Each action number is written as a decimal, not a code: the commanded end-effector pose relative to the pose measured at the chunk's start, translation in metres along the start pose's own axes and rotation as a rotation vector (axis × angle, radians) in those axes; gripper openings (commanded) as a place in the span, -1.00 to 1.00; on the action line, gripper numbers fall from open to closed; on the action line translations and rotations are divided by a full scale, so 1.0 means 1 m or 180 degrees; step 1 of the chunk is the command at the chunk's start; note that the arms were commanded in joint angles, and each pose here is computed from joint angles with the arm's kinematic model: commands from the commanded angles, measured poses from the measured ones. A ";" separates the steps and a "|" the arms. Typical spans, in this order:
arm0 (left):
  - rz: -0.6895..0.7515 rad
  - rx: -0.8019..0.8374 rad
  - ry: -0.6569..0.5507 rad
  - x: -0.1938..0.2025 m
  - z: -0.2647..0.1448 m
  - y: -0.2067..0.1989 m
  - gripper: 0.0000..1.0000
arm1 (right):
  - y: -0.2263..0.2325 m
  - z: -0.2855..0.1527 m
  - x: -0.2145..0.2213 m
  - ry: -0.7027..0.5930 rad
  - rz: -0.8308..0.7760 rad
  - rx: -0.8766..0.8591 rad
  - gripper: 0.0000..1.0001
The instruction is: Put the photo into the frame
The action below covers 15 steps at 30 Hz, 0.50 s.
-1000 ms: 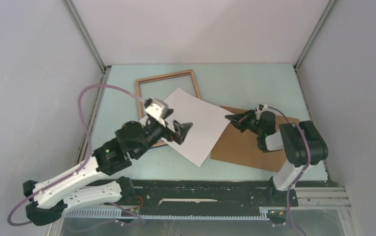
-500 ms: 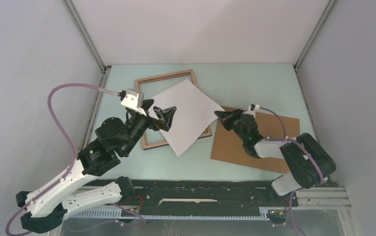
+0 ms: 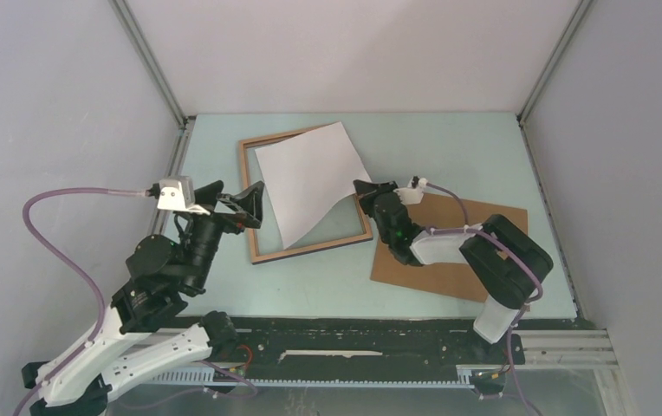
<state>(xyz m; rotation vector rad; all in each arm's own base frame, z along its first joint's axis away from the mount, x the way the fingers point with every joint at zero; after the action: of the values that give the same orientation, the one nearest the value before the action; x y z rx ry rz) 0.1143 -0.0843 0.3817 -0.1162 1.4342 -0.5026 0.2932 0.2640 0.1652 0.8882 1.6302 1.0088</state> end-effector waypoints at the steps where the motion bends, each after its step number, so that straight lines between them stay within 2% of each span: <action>1: 0.0020 -0.0179 -0.0133 0.000 0.002 0.006 1.00 | 0.019 0.011 0.011 -0.0353 0.0092 0.0061 -1.00; 15: 0.0129 -0.0103 -0.0049 0.007 0.008 0.002 0.99 | 0.010 0.019 0.044 -0.0118 0.0021 0.0118 -1.00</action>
<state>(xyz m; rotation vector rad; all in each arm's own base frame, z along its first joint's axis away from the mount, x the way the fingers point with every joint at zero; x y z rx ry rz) 0.1185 -0.0847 0.3769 -0.1200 1.4364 -0.4648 0.3039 0.3048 0.1464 0.9175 1.6556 0.9626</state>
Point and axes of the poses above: each gripper's point midway between its finger pads, its own z axis out along the fingers, its own y axis along the line the jaws close on, x = y × z, the point moved 10 cm from there along -z, back along the fingers, and after that the axes turned 5 degrees about -z, right-handed, at the moved point
